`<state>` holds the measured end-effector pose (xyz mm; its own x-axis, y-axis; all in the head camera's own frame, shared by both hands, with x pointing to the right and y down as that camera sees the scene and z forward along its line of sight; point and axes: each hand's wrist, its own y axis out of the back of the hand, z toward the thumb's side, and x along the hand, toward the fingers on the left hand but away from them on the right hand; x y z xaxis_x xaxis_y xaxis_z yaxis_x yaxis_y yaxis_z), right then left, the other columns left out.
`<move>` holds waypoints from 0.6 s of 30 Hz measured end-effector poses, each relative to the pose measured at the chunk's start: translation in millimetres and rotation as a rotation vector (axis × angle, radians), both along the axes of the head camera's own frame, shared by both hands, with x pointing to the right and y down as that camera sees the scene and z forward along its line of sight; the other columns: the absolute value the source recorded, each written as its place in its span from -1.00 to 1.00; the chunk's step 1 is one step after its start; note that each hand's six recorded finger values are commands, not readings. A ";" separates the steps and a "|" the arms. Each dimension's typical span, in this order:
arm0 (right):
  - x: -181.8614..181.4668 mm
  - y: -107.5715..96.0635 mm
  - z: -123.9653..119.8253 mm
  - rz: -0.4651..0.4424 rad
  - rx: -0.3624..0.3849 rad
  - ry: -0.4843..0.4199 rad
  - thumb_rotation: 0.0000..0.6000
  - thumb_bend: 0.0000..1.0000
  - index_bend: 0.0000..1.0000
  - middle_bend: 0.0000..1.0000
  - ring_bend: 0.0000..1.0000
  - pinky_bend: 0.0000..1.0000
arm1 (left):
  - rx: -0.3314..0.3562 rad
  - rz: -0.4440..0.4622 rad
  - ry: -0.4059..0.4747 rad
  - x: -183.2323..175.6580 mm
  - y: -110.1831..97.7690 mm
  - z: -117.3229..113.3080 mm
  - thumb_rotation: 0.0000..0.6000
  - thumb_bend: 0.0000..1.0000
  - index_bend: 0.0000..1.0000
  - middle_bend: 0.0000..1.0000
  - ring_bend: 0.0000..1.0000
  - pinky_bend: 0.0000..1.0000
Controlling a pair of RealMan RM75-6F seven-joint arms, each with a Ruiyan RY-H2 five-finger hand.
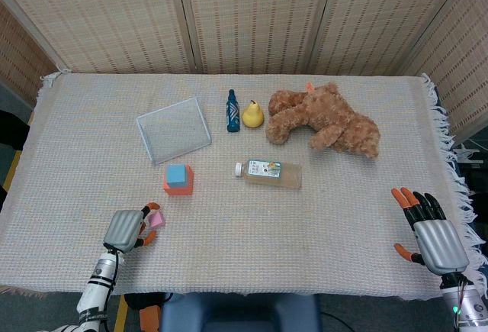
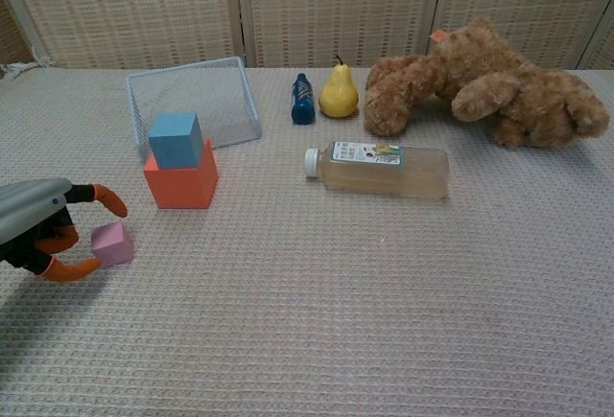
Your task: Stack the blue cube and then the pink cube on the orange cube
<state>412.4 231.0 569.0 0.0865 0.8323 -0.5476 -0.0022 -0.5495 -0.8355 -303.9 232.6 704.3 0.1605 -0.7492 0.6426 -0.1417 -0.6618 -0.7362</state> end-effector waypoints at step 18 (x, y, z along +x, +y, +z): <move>-0.2 -0.1 -0.7 -0.001 0.002 0.001 1.00 -0.83 -1.00 -1.00 -1.00 -1.00 | 0.023 -0.015 -0.044 2.8 -4.6 11.1 1.00 -0.37 -0.07 1.00 1.00 1.00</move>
<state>412.2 230.9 568.3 0.0869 0.8331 -0.5462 -0.0036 -0.5480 -0.8365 -301.1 228.0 715.4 0.1211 -0.7660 0.6313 -0.1182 -0.6426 -0.7571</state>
